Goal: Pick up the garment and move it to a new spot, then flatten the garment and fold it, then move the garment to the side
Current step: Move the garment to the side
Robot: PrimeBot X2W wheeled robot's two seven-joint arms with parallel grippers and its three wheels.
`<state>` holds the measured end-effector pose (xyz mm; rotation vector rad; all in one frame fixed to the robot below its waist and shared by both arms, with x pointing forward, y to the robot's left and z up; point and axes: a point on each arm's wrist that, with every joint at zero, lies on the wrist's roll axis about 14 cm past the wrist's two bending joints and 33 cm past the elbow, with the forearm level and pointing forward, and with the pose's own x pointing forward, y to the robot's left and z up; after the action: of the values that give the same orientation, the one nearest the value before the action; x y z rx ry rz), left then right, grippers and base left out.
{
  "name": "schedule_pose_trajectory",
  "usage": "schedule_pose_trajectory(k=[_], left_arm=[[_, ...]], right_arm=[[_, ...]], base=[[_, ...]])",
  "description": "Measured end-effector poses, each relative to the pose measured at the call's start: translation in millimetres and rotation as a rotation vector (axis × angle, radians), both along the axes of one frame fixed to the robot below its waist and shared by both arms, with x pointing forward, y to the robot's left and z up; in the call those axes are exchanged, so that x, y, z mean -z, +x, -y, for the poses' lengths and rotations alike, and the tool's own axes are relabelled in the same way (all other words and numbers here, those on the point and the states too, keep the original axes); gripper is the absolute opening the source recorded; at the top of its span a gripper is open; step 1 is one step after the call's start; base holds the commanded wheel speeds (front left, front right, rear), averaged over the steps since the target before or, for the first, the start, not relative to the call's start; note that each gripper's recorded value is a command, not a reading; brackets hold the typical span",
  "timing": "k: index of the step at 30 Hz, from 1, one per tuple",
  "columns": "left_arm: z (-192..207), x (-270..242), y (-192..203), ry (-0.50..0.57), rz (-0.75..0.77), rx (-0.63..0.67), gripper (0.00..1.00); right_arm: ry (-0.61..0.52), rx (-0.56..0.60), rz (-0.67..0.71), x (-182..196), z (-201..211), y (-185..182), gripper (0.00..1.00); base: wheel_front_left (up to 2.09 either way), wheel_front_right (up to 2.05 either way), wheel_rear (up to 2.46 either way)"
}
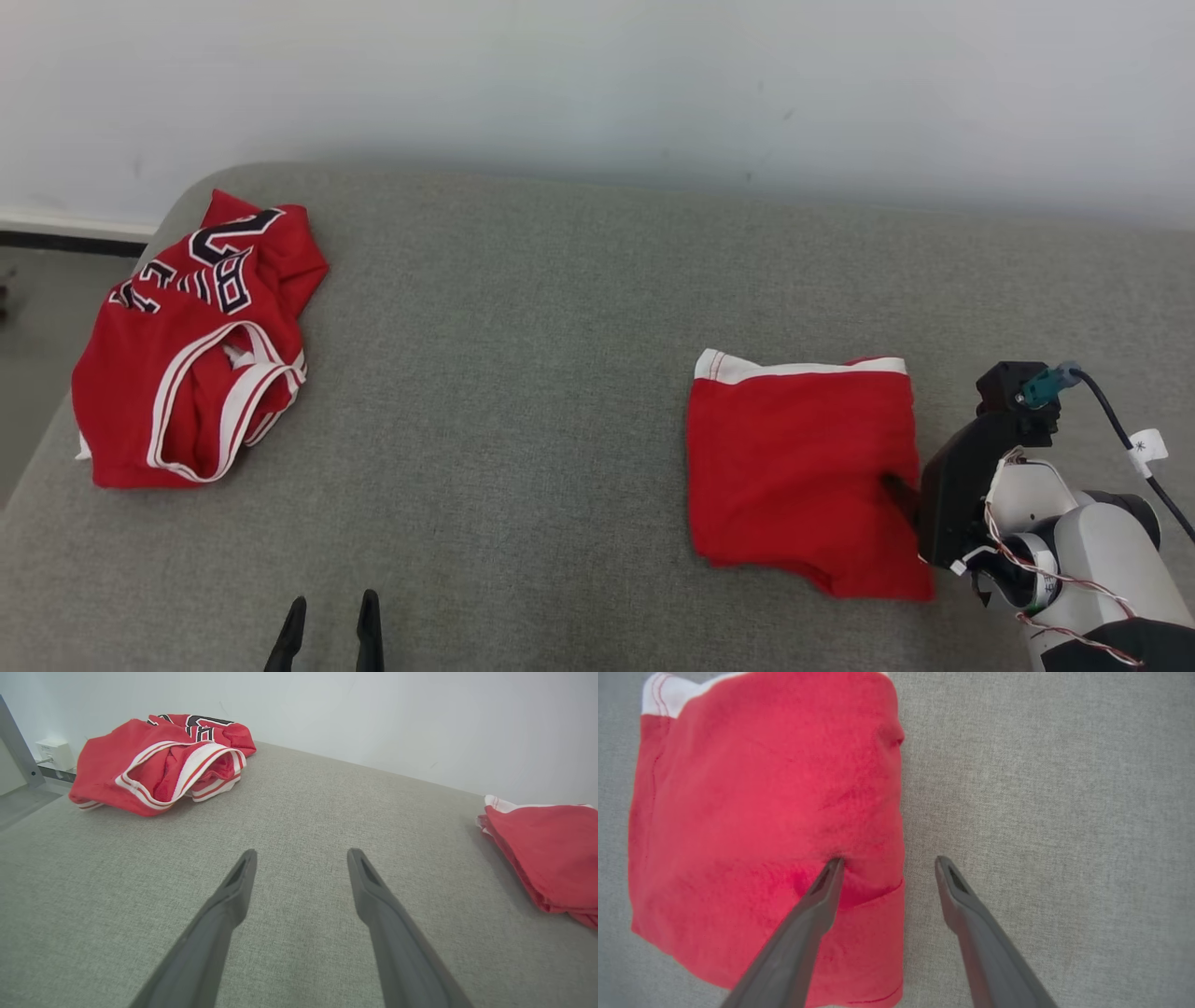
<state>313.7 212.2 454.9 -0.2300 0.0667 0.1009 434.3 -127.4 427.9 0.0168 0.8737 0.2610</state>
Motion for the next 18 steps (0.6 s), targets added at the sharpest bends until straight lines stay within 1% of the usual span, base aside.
schedule_pose_trajectory(k=[9, 10, 11, 12, 18], left_arm=[[-3.5, 6.6, 5.9, -0.003, -0.028, -0.019, 1.0], [-3.9, 6.6, 7.4, -0.004, -0.028, -0.02, 1.0], [-3.6, 6.5, 8.8, -0.003, -0.029, -0.021, 1.0], [-3.6, 6.9, 9.8, -0.001, -0.031, -0.022, 1.0], [0.8, 7.9, 16.9, 0.001, -0.034, -0.006, 1.0]], right_arm=[[-0.026, -0.036, -0.1, 31.5, -13.1, 12.1, 1.0], [-0.04, -0.043, -0.102, 33.0, -13.0, 14.6, 0.91], [-0.051, -0.049, -0.102, 34.1, -12.7, 17.3, 0.48], [-0.056, -0.053, -0.102, 35.4, -12.7, 19.4, 0.01], [-0.082, -0.059, -0.096, 36.2, -5.5, 24.6, 0.0]], base=[[0.0, 0.0, 0.0], [0.0, 0.0, 0.0], [0.0, 0.0, 0.0], [0.0, 0.0, 0.0], [0.0, 0.0, 0.0]])
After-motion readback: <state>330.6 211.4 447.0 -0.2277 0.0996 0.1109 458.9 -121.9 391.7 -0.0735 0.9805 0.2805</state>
